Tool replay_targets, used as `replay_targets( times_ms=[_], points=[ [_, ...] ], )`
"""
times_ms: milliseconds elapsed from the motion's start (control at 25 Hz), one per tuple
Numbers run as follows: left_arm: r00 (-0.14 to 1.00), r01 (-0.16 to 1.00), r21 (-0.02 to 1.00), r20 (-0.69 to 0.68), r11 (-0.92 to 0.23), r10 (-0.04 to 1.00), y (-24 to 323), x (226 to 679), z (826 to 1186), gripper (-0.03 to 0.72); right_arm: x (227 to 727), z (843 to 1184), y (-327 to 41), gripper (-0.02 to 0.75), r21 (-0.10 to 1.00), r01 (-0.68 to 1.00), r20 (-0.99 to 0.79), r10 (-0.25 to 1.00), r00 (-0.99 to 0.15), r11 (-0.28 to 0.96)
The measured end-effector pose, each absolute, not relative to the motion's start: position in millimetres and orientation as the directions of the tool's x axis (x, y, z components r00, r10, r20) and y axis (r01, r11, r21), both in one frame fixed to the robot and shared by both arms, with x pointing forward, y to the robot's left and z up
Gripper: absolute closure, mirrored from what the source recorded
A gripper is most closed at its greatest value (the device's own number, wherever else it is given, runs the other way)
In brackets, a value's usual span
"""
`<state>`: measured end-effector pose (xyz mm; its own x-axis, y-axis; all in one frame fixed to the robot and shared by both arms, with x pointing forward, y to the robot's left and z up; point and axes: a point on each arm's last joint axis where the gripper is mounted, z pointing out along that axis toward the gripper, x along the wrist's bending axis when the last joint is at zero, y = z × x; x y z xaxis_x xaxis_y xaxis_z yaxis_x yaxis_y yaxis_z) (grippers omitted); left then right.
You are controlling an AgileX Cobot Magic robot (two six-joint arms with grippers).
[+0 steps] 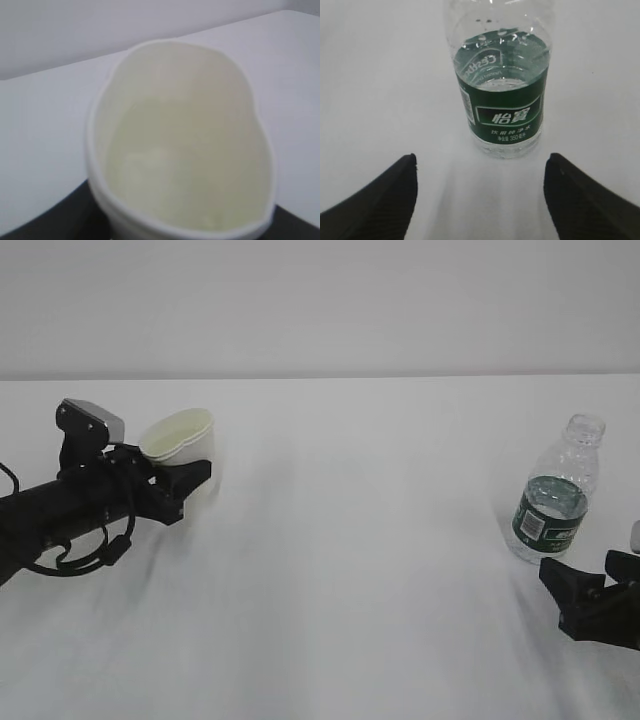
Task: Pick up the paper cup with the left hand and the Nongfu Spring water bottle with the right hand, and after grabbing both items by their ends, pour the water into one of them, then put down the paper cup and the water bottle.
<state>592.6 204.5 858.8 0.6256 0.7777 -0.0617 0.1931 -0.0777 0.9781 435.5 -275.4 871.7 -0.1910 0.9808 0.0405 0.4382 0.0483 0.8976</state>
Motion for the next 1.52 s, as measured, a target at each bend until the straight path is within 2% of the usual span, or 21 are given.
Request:
replay_targets(
  times_ms=[280, 800, 1320, 1520],
  points=[
    [0.589, 0.182, 0.98, -0.04, -0.083, 0.807, 208.3, 594.2, 856.6, 0.301, 435.4, 871.7, -275.2, 0.148, 0.898, 0.438, 0.041, 0.98, -0.193, 0.049],
    [0.53, 0.237, 0.966, -0.042, -0.1, 0.847, 214.8, 590.8, 830.2, 0.304, 435.4, 871.7, -275.2, 0.149, 0.898, 0.438, 0.041, 0.98, -0.194, 0.049],
    [0.511, 0.236, 0.968, -0.046, -0.088, 0.858, 216.3, 591.7, 829.7, 0.303, 435.2, 871.7, -274.4, 0.149, 0.898, 0.438, 0.041, 0.978, -0.203, 0.053],
    [0.51, 0.236, 0.968, -0.046, -0.088, 0.859, 216.4, 591.8, 829.7, 0.258, 435.1, 871.7, -274.0, 0.149, 0.898, 0.437, 0.041, 0.977, -0.208, 0.055]
  ],
)
